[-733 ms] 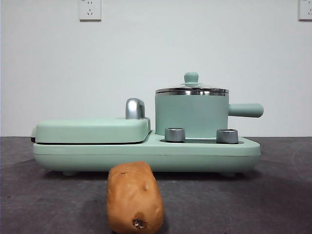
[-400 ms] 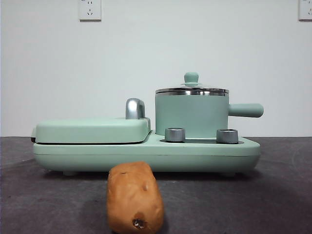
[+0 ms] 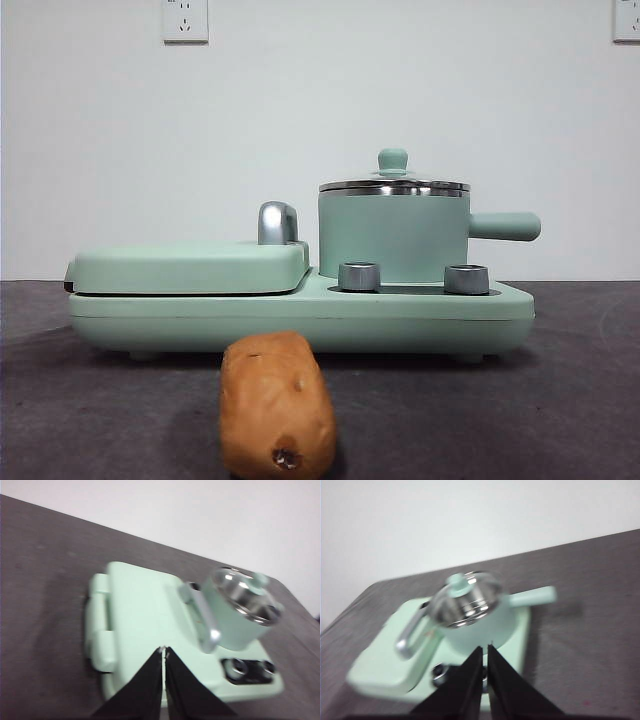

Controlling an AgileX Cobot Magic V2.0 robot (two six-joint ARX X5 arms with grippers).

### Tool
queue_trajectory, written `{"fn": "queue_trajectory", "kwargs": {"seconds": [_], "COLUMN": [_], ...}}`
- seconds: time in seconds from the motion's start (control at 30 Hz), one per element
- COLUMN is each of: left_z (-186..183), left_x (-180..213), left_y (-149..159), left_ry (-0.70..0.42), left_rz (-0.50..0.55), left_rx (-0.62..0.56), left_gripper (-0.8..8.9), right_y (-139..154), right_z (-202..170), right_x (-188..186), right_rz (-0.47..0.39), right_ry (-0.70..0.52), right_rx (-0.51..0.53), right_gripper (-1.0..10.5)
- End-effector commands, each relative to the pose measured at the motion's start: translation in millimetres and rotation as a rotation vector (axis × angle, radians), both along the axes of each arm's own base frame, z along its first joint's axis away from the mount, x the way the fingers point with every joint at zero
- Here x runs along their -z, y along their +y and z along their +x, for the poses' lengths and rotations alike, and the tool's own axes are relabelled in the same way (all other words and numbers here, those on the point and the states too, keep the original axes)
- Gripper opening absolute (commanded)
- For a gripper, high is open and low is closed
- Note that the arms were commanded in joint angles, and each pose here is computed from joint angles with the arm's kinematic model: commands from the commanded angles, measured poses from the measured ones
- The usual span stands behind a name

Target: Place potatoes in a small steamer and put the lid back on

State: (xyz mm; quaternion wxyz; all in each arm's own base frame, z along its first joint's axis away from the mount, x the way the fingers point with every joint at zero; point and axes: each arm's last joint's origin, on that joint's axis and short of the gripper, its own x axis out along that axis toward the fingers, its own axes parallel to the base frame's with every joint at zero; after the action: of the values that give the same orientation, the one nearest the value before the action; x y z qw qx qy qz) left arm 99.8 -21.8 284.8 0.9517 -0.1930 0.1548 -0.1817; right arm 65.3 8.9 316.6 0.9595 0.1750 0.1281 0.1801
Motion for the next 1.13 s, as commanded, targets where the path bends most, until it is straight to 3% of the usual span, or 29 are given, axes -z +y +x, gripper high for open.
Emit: {"fn": "queue_trajectory", "kwargs": {"seconds": [0.03,0.23,0.43,0.6,0.83,0.93,1.0,1.07,1.13], "left_z": [5,18,33,40,41,42,44,45,46], "left_x": [-20,-50,-72,-77,-76,-75,-75,-75,-74], "left_y": [-3,-13,-28,-36,-40,-40,-40,-41,-41], "left_ry": [0.004,0.033,0.023,0.031,0.041,0.043,0.044,0.047,0.053], "left_rz": [0.005,0.027,0.036,0.03,0.033,0.033,0.033,0.034,0.034], "left_rx": [0.073,0.239,0.429,0.495,0.515,0.515,0.515,0.515,0.517], "left_gripper": [0.08,0.08,0.08,0.13,1.7,3.12,4.18,4.82,5.08], "right_y": [2,5,8,8,8,8,8,8,8], "right_z": [-2,0,7,9,9,8,8,8,7], "right_x": [-19,-47,-64,-70,-70,-68,-66,-65,-65], "right_rz": [-0.064,-0.13,-0.122,-0.132,-0.098,-0.093,-0.087,-0.084,-0.083], "right_ry": [-0.007,0.021,0.003,-0.045,-0.029,-0.005,0.016,0.029,0.032], "right_rx": [-0.092,-0.224,-0.348,-0.349,-0.345,-0.345,-0.344,-0.344,-0.345], "right_gripper": [0.1,0.1,0.1,0.1,0.2,1.6,3.2,4.4,4.8]}}
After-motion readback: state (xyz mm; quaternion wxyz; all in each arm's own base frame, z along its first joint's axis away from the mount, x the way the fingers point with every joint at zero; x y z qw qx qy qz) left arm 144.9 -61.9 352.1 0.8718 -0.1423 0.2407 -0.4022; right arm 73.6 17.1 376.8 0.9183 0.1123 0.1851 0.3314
